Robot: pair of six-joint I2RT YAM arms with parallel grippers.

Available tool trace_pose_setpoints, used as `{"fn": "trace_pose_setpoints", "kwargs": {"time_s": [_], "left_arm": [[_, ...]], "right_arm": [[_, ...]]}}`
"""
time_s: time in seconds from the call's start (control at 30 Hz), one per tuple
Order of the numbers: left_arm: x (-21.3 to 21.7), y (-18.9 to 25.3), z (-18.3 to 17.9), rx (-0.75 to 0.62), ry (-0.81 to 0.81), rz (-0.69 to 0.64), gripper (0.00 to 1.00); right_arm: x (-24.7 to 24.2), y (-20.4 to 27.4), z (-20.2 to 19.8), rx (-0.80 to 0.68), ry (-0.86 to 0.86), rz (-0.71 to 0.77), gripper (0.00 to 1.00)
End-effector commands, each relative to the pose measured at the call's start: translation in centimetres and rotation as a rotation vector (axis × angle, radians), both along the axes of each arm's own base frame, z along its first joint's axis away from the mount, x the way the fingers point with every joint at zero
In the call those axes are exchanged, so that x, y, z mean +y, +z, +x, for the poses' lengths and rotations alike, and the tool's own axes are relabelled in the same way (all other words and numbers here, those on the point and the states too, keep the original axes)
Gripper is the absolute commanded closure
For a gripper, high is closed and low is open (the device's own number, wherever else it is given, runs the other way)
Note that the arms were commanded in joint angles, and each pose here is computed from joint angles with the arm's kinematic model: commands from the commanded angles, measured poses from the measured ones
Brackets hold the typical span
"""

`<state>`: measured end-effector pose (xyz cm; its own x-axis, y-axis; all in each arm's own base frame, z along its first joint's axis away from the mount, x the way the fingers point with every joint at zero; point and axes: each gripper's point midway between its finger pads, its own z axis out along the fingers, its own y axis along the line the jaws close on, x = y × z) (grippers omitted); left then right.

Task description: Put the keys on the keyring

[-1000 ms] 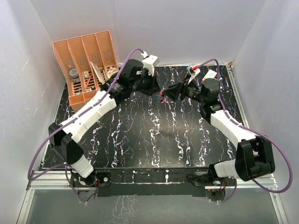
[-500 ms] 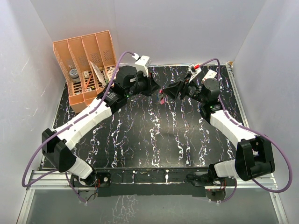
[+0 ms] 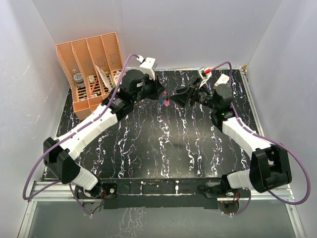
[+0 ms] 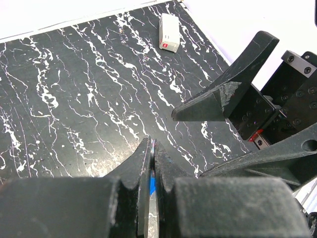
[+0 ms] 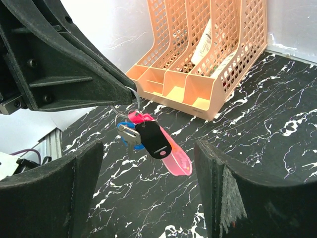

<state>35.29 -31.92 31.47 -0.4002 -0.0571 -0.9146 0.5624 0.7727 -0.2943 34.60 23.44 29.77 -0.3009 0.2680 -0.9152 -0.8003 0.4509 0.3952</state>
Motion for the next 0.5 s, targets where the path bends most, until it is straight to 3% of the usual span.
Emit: {"fn": "trace_pose_setpoints", "kwargs": {"time_s": [0.0, 0.33, 0.47], "left_arm": [[0.3, 2.0, 0.1, -0.043, 0.012, -0.020, 1.00], [-1.2, 2.3, -1.7, -0.141, -0.131, -0.097, 1.00], [-0.8, 0.7, -1.1, -0.131, -0.108, -0.049, 1.00]], "right_arm": [[-0.3, 2.2, 0.0, -0.069, -0.024, 0.023, 0.27], [-1.0, 2.3, 1.3, -0.064, -0.101, 0.001, 0.34], [-2.0, 0.9, 2.4, -0.013, -0.186, -0.054, 0.34]]}}
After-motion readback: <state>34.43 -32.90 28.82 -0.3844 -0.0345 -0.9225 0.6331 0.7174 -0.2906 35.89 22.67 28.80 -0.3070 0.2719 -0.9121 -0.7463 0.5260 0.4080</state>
